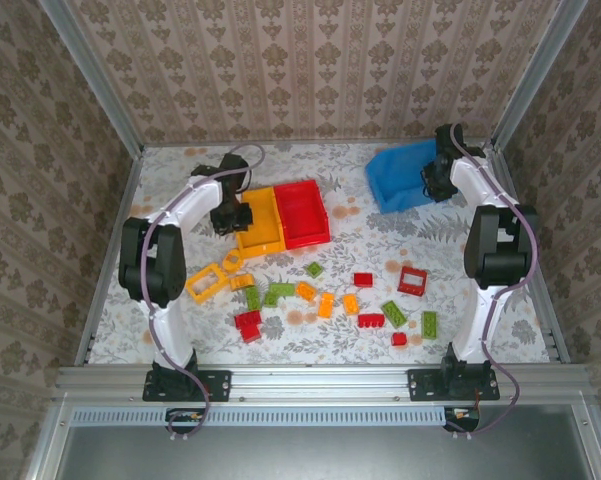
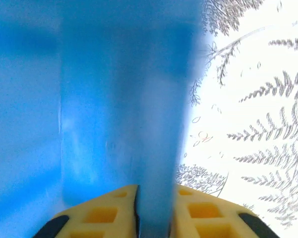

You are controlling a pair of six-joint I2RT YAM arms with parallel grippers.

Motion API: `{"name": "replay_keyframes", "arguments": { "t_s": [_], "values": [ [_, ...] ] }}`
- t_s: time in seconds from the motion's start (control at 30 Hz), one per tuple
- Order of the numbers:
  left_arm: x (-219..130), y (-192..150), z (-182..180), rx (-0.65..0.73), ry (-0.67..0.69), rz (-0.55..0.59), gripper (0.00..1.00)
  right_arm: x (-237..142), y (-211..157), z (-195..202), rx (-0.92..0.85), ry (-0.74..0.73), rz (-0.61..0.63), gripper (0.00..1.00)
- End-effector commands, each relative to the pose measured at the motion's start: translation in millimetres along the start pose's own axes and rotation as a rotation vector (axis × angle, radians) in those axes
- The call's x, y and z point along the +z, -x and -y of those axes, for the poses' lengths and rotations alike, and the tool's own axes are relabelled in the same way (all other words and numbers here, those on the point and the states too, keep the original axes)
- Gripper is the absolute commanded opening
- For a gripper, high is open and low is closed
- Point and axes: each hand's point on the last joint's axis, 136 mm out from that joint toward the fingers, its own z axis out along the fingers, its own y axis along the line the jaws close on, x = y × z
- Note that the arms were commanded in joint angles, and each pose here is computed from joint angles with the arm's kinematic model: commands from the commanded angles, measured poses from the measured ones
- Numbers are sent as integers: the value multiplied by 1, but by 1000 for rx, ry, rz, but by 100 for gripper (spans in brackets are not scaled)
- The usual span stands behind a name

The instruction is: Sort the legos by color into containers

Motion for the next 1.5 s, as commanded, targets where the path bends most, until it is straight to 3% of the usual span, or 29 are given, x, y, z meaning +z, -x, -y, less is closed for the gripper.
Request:
{"name": "replay_keyframes", "arguments": {
  "t_s": [0.0,0.2,0.27,0.47,0.77,0.97,1.1,1.27,1.47],
  "values": [
    [-9,17,1,25,15,20,0,-7,1,12,-235,-66,-1,14],
    [-7,44,-2,92,34,36,0,-18,-22,3,-629,4,-72,8],
    [-7,50,-3,122,38,40,0,-24,-39,-4,-753,86,-117,8],
    [-2,59,0,170,26,33,0,-39,-75,-12,-978,156,-204,11],
    [8,55,7,173,4,12,0,-25,-116,-40,-1093,158,-261,11],
    [10,51,7,175,3,1,0,-15,-120,-49,-1099,138,-258,11],
    [10,50,3,168,25,3,1,-18,-117,-54,-1102,140,-242,19],
    [1,53,-3,144,51,24,25,-31,-112,-60,-1093,155,-220,36],
    [-25,59,-5,114,53,82,37,-57,-105,-70,-1077,197,-173,46]
  ]
}}
